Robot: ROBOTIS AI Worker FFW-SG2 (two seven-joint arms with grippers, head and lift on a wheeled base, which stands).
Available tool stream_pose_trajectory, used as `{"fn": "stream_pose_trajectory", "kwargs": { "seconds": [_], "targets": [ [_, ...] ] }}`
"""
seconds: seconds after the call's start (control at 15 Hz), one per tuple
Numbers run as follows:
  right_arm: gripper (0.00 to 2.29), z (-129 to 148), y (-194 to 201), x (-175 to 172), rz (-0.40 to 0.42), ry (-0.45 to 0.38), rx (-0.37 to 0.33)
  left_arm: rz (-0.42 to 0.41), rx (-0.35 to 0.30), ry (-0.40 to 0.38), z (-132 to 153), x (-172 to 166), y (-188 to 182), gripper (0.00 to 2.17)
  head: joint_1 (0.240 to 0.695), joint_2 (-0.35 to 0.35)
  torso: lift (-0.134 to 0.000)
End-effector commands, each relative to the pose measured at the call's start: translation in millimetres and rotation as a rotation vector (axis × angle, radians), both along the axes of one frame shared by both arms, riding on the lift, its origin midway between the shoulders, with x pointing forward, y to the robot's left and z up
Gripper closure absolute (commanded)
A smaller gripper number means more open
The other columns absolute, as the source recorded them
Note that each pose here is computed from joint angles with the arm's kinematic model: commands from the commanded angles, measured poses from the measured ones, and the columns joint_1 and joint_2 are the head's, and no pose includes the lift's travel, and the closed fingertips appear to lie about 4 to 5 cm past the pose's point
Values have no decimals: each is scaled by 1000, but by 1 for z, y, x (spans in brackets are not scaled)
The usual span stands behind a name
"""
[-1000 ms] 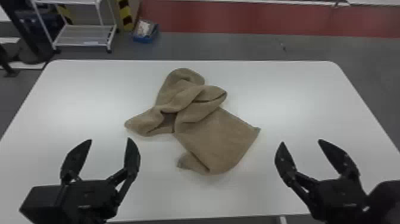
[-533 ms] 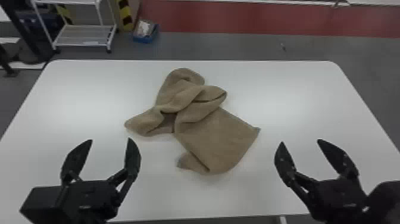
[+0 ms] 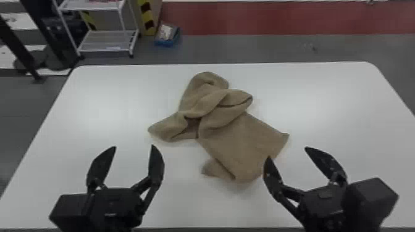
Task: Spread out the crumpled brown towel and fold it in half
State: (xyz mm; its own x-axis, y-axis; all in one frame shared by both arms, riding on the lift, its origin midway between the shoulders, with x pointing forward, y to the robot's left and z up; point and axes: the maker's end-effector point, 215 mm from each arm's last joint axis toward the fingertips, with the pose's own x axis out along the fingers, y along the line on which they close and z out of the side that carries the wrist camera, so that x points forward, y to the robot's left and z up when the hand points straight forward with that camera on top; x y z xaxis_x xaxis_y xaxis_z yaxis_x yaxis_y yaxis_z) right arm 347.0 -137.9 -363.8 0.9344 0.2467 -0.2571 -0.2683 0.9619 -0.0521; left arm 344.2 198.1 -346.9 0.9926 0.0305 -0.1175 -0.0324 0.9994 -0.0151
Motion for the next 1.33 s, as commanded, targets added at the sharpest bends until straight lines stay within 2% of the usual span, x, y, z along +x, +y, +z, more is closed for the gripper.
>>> {"fn": "stream_pose_trajectory", "kwargs": {
  "seconds": [0.0, 0.07, 0.13, 0.33, 0.53, 0.8, 0.93, 1.07, 1.13, 1.27],
  "targets": [
    [167, -23, 42, 0, 72, 61, -26, 2, 2, -1, 0, -1, 2, 201, 695, 83, -125],
    [167, -30, 59, 1, 100, 75, -41, 2, 2, -1, 0, -2, 2, 201, 695, 106, -125],
    [167, -40, 72, -1, 123, 97, -54, 2, 2, 0, -1, -2, 2, 201, 695, 159, -125],
    [178, -73, 95, -4, 165, 172, -103, 3, 6, 1, -3, -2, 4, 201, 695, 222, -125],
    [201, -87, 100, -6, 178, 197, -117, 4, 9, 4, -4, -2, 6, 201, 695, 268, -125],
    [461, -100, 93, -5, 169, 230, -137, 4, 6, 9, -9, 0, 6, 201, 695, 275, -125],
    [822, -106, 90, -4, 162, 243, -146, 2, 5, 14, -13, 2, 6, 201, 695, 271, -125],
    [1349, -105, 83, 1, 135, 232, -155, 3, 7, 17, -16, 3, 7, 201, 695, 260, -125],
    [1528, -102, 81, 3, 128, 223, -154, 7, 6, 14, -15, 4, 10, 201, 695, 255, -125],
    [1656, -96, 68, 8, 102, 214, -151, 7, 7, 17, -17, 5, 12, 201, 695, 247, -125]
  ]
}}
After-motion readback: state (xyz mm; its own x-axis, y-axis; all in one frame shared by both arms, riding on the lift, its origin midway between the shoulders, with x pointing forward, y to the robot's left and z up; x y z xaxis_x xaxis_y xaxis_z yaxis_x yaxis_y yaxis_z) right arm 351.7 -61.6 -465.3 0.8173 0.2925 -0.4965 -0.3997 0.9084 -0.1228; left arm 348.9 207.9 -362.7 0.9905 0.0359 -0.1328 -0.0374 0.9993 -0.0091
